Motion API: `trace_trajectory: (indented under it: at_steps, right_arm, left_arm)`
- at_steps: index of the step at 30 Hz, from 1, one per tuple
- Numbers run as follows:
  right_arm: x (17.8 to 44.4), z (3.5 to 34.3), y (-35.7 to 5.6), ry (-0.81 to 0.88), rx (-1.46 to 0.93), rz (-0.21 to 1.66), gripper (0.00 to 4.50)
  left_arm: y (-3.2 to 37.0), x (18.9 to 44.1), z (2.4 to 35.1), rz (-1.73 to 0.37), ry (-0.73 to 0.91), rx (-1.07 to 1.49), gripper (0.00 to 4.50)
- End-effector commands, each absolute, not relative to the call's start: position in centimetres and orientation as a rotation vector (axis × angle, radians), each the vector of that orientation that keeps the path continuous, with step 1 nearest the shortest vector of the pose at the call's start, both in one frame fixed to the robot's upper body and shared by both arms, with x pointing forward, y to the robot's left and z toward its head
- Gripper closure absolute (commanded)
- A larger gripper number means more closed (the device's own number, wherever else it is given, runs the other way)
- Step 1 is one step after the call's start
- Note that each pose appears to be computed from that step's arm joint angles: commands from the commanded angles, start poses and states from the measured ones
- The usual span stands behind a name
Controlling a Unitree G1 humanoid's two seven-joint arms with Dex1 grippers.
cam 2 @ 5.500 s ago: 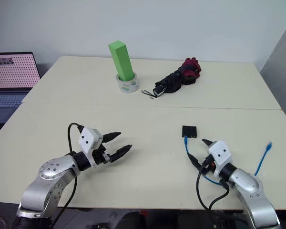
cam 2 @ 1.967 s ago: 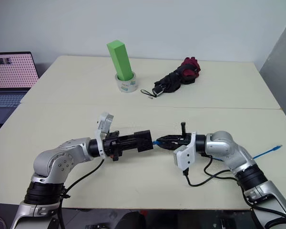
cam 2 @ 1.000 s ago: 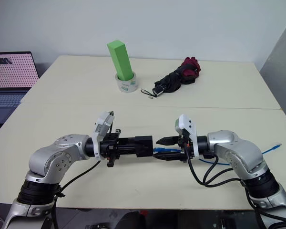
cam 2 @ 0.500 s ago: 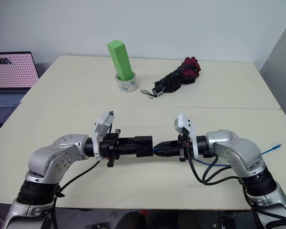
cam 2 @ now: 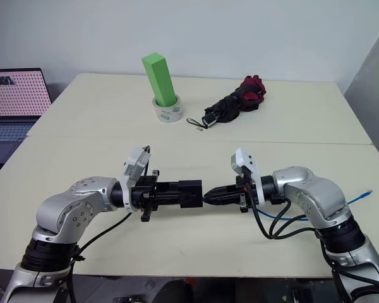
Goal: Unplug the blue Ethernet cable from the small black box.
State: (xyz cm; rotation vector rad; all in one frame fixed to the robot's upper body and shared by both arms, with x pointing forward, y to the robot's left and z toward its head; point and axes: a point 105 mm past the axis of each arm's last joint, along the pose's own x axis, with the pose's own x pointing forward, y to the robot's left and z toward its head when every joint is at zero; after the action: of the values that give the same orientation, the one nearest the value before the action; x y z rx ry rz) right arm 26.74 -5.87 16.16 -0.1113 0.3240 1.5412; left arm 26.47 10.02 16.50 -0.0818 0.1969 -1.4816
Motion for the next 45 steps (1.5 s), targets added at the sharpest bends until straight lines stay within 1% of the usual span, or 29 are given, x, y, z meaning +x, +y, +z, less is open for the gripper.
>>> trace_trajectory:
  at_steps: [1, 8, 12, 13, 15, 17, 18, 19, 21, 23, 25, 26, 27, 29, 31, 33, 35, 36, 37, 39, 41, 42, 45]
  right_arm:
    - [27.4, 16.5, -7.1, 0.319, -0.197, 1.516, 4.46]
    - [27.8, 15.9, -8.2, 0.332, -0.26, 1.482, 4.48]
    - [28.2, 15.9, -8.3, 0.307, -0.269, 1.446, 4.48]
    - [29.0, 15.9, -8.4, 0.283, -0.284, 1.399, 4.48]
    - [32.0, 15.9, -9.3, 0.213, -0.322, 1.232, 4.48]
    - [35.5, 15.9, -10.6, 0.15, -0.345, 1.018, 4.49]
    - [36.9, 15.8, -11.1, 0.13, -0.352, 0.936, 4.49]
    - [38.0, 15.6, -11.4, 0.113, -0.357, 0.867, 4.49]
    - [41.1, 14.9, -12.5, 0.093, -0.354, 0.673, 4.49]
    - [42.9, 13.8, -12.7, 0.102, -0.354, 0.571, 4.49]
    - [43.8, 12.8, -12.4, 0.124, -0.322, 0.526, 3.79]
    - [44.1, 12.5, -12.2, 0.127, -0.311, 0.517, 3.68]
    - [44.2, 12.3, -12.1, 0.13, -0.304, 0.515, 3.47]
    - [44.1, 12.6, -12.1, 0.119, -0.287, 0.531, 2.87]
    - [43.6, 13.4, -12.3, 0.088, -0.272, 0.552, 2.42]
    - [42.4, 14.9, -12.7, 0.032, -0.29, 0.598, 1.9]
    - [40.0, 16.1, -12.2, -0.01, -0.309, 0.714, 1.44]
    - [38.1, 16.7, -11.5, -0.026, -0.305, 0.813, 1.27]
    - [36.2, 17.1, -10.8, -0.028, -0.294, 0.902, 1.0]
    - [33.1, 17.5, -9.7, -0.013, -0.283, 1.036, 1.0]
    - [31.0, 17.4, -8.9, 0.01, -0.291, 1.107, 1.0]
    - [30.3, 17.2, -8.5, 0.021, -0.294, 1.126, 1.0]
    - [29.3, 17.0, -7.3, 0.035, -0.278, 1.143, 1.0]
  left_arm:
    - [10.6, 26.2, 16.3, -1.487, 0.181, 0.039, 3.72]
    - [11.2, 26.8, 15.7, -1.464, 0.192, 0.084, 3.72]
    - [11.2, 26.8, 15.7, -1.464, 0.192, 0.085, 3.72]
    - [11.3, 26.9, 15.8, -1.456, 0.19, 0.089, 3.72]
    - [11.6, 27.4, 15.8, -1.412, 0.18, 0.105, 3.72]
    - [12.2, 28.6, 15.7, -1.317, 0.155, 0.122, 3.72]
    - [12.4, 28.9, 15.6, -1.28, 0.145, 0.12, 3.72]
    - [12.7, 29.1, 15.6, -1.252, 0.138, 0.114, 3.72]
    - [12.9, 29.2, 15.2, -1.195, 0.127, 0.112, 3.72]
    - [13.0, 29.0, 14.7, -1.16, 0.125, 0.125, 3.72]
    - [12.9, 28.8, 14.3, -1.125, 0.12, 0.132, 3.72]
    - [13.1, 28.7, 14.2, -1.11, 0.116, 0.135, 3.72]
    - [13.0, 28.8, 14.1, -1.087, 0.107, 0.135, 3.72]
    - [13.2, 29.1, 14.1, -1.031, 0.086, 0.136, 3.72]
    - [13.6, 29.4, 14.2, -0.985, 0.067, 0.136, 3.72]
    - [14.2, 30.5, 14.5, -0.889, 0.027, 0.144, 3.72]
    - [15.3, 32.0, 14.7, -0.762, -0.016, 0.171, 3.72]
    - [15.9, 32.8, 14.7, -0.697, -0.036, 0.18, 3.72]
    - [16.5, 33.5, 14.7, -0.64, -0.054, 0.186, 3.72]
    - [17.3, 34.4, 14.7, -0.567, -0.081, 0.182, 3.72]
    - [17.9, 35.2, 14.4, -0.513, -0.099, 0.168, 3.72]
    - [18.1, 35.7, 14.0, -0.487, -0.104, 0.16, 3.72]
    - [18.5, 36.8, 12.9, -0.44, -0.112, 0.142, 3.72]
